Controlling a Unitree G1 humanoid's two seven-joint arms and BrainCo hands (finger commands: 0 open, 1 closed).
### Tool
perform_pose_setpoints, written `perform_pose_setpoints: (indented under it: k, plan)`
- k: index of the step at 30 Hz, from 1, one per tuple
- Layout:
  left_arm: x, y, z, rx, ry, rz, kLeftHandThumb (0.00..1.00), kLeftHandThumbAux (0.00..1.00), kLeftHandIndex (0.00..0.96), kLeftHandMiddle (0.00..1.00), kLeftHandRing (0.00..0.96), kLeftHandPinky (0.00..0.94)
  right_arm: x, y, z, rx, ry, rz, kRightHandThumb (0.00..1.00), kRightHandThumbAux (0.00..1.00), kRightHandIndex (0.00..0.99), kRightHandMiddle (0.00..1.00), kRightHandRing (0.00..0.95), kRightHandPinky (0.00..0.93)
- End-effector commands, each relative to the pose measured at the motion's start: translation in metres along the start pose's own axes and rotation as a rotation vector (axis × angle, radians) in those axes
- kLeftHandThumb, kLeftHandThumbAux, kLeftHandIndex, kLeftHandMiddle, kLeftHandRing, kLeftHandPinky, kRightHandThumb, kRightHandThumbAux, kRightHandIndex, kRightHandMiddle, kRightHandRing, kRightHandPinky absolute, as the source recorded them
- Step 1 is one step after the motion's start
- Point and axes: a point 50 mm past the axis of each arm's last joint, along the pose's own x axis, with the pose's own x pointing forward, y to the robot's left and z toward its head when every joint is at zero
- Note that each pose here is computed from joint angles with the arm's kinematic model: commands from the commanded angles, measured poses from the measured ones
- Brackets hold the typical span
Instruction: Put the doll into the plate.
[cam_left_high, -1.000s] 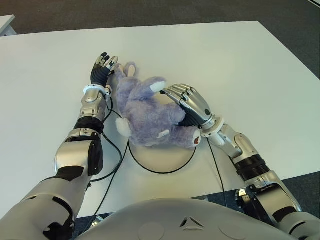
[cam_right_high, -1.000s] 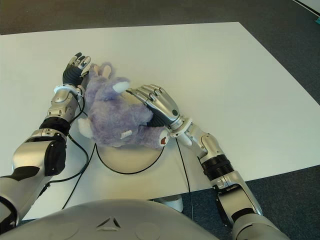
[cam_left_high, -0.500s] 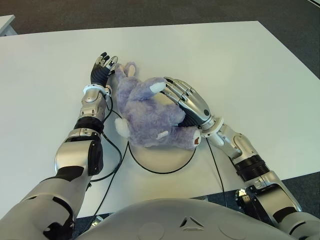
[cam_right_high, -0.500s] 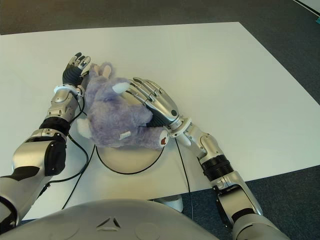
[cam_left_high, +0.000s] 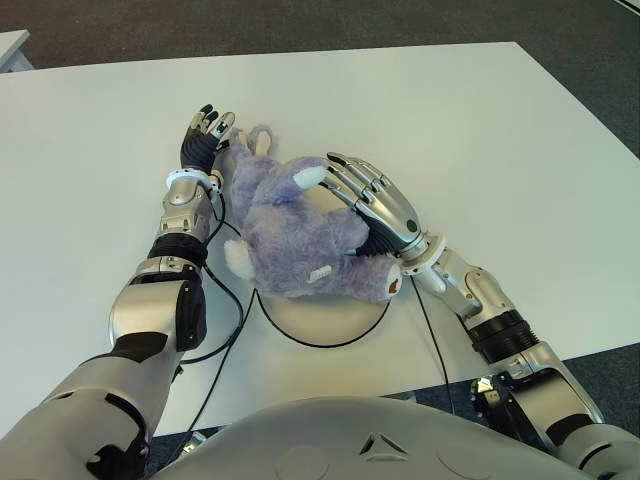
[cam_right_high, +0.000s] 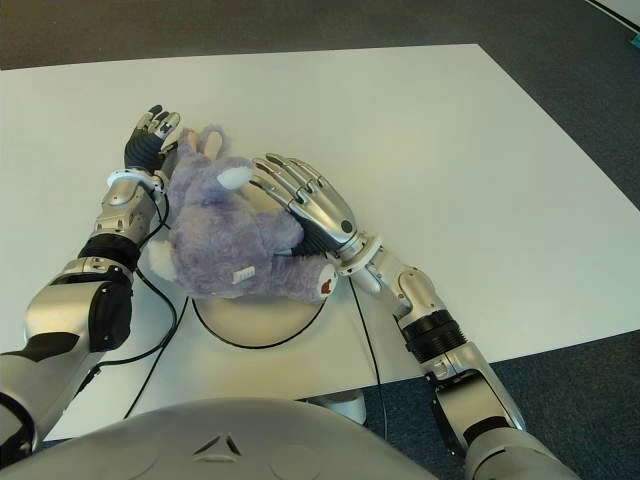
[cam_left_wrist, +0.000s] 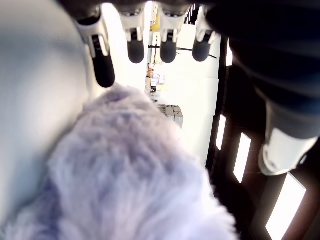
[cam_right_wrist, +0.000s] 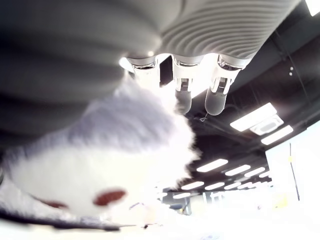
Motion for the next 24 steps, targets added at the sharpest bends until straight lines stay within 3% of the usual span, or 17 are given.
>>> perform_pose_setpoints:
  k: [1,24]
  plan:
    - [-0.0096,0.0059,-0.0287,-0.012,0.126,0.019,0.126,0.591,0.0,0.044,0.031,0.023,-0.0077,0.01,0.0042,0.023,0.023,0.047,0.11,0.319,0.0,0.0,0.0,0.0]
    - [-0.0091,0.0062,-0.0279,-0.014,0.129,0.02,0.133,0.587,0.0,0.05,0.051,0.063,-0.0022,0.0093,0.0018,-0.118,0.064,-0.041,0.065,0.228,0.0,0.0,0.0,0.0]
